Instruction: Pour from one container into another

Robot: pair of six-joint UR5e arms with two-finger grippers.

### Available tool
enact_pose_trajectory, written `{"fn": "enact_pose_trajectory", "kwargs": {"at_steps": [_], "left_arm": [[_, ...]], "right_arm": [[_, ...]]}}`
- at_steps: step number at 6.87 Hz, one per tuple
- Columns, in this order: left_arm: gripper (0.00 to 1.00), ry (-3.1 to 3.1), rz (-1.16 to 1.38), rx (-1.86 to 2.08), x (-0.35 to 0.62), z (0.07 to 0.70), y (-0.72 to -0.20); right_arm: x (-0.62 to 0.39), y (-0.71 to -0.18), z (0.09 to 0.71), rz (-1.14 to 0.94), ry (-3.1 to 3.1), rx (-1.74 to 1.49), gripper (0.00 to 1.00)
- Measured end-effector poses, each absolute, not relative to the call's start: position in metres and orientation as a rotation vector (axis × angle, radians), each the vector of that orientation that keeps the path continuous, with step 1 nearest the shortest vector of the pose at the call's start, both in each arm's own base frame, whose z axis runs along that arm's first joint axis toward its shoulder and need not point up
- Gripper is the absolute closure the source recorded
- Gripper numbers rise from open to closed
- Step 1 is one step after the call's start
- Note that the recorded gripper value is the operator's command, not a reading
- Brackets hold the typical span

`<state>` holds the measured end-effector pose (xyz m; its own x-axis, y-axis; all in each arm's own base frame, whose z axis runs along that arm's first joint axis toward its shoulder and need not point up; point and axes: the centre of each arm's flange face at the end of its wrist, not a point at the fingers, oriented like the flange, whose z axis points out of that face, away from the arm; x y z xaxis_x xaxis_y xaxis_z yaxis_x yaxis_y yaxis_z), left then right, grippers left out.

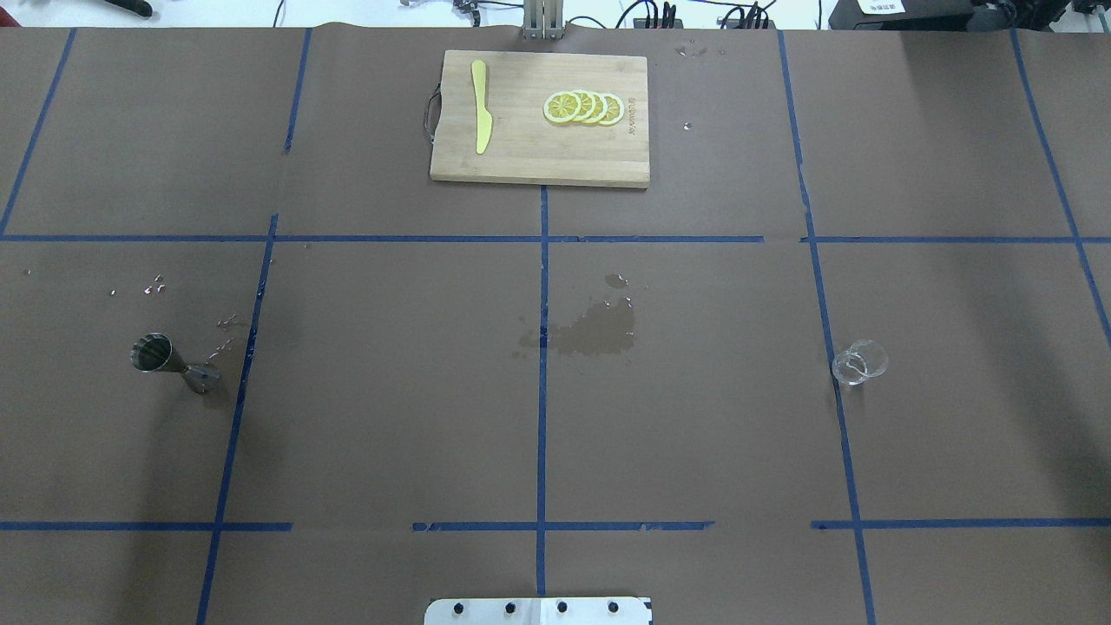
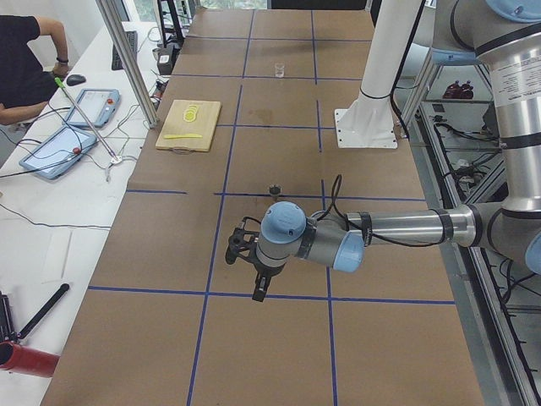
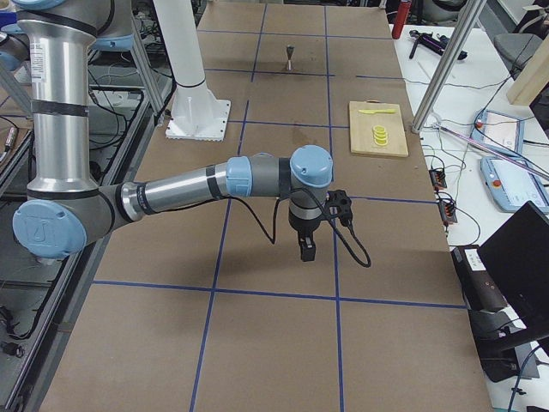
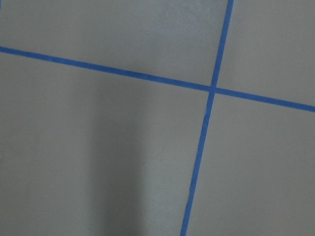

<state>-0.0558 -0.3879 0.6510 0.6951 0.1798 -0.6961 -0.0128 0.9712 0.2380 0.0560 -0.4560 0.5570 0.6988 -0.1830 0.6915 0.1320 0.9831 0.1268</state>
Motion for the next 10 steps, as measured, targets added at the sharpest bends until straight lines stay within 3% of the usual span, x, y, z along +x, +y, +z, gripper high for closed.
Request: {"fn": "enact_pose_trajectory", "kwargs": {"at_steps": [3,10], "left_arm": [[0.00,0.793,0.074,0.070,-0.050,0.632,-0.388],[0.00,0.786,0.136,0.125,-0.054,0.626,-0.382]], "right_arm": [[0.042,-0.451,0.573,-0.199,-0.775,0.029,0.00],[0.042,-0.441,0.586,-0.194,-0.772,0.010,0.00]]}}
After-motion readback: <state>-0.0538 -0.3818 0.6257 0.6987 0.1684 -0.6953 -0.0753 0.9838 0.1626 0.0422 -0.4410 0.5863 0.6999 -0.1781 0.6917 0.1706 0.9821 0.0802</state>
